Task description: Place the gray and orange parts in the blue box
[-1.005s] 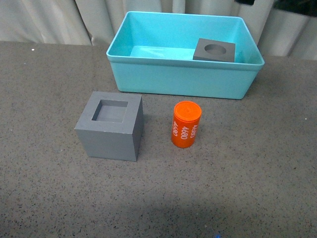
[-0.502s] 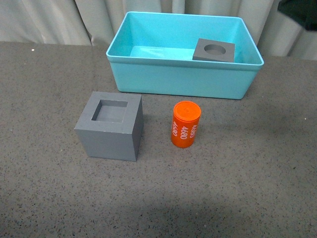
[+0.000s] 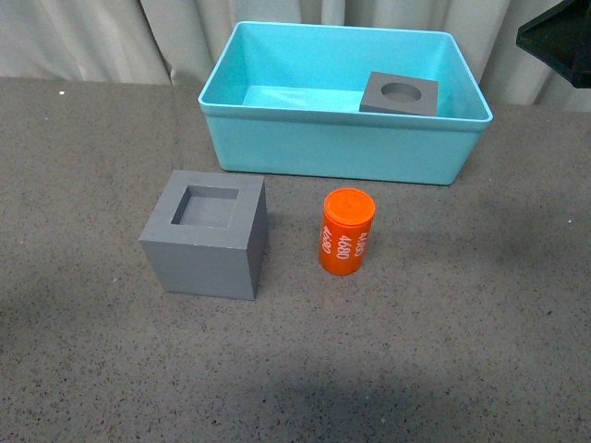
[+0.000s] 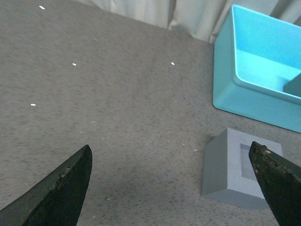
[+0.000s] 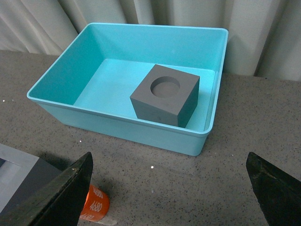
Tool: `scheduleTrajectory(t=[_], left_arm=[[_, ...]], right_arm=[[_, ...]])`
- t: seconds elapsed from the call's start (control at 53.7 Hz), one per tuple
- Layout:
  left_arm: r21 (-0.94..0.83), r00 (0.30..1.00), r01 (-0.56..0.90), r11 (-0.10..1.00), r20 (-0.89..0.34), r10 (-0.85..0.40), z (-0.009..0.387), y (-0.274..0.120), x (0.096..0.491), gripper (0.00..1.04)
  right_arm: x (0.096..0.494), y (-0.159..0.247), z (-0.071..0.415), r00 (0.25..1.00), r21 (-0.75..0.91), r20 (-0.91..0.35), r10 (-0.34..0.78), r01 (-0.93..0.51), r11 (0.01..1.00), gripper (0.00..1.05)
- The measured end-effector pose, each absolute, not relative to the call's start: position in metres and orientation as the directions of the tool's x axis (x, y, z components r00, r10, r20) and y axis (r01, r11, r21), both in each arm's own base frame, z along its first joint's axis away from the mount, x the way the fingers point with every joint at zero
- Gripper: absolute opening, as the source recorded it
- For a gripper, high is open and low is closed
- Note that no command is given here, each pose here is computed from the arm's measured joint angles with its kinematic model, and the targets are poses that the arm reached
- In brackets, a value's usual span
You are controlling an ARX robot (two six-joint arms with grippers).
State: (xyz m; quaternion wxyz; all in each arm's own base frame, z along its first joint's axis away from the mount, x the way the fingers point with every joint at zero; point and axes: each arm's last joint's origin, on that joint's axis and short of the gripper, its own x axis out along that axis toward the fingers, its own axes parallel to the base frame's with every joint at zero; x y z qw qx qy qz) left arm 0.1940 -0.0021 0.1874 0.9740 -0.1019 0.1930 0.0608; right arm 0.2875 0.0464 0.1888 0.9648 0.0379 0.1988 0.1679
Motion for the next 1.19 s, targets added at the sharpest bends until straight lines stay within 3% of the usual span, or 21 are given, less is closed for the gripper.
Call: scheduleTrajectory(t=[0.205,0.409,0.614,1.191], left_arm=[[-0.212,0.839,-0.073,0.975,-0.542,-0.055,0.171,-0.016,0.262,0.98],[-0.273,0.801,-0.031,0.962,-0.582,-0.139,0.165,-0.029,0.293,0.98],[-0.275,0.730,-0.001,0.961,-0.657,-0.187,0.145,-0.049,0.308,0.98],[-0.229,0.633,0.052,0.972,-0.745,-0.210,0.113,-0.068,0.321,0.98]], right_arm=[[0.288,0.046,0.189,0.864,0.140,-0.371,0.339,-0.309,0.941,0.95],[0.288,0.046,0.189,0.864,0.137,-0.371,0.339,-0.311,0.941,0.95],[0.288,0.046,0.189,0.864,0.137,-0.371,0.339,-0.311,0.941,0.95],[0.288,0.046,0.189,0.864,0.137,-0.371,0.340,-0.311,0.940,0.95]])
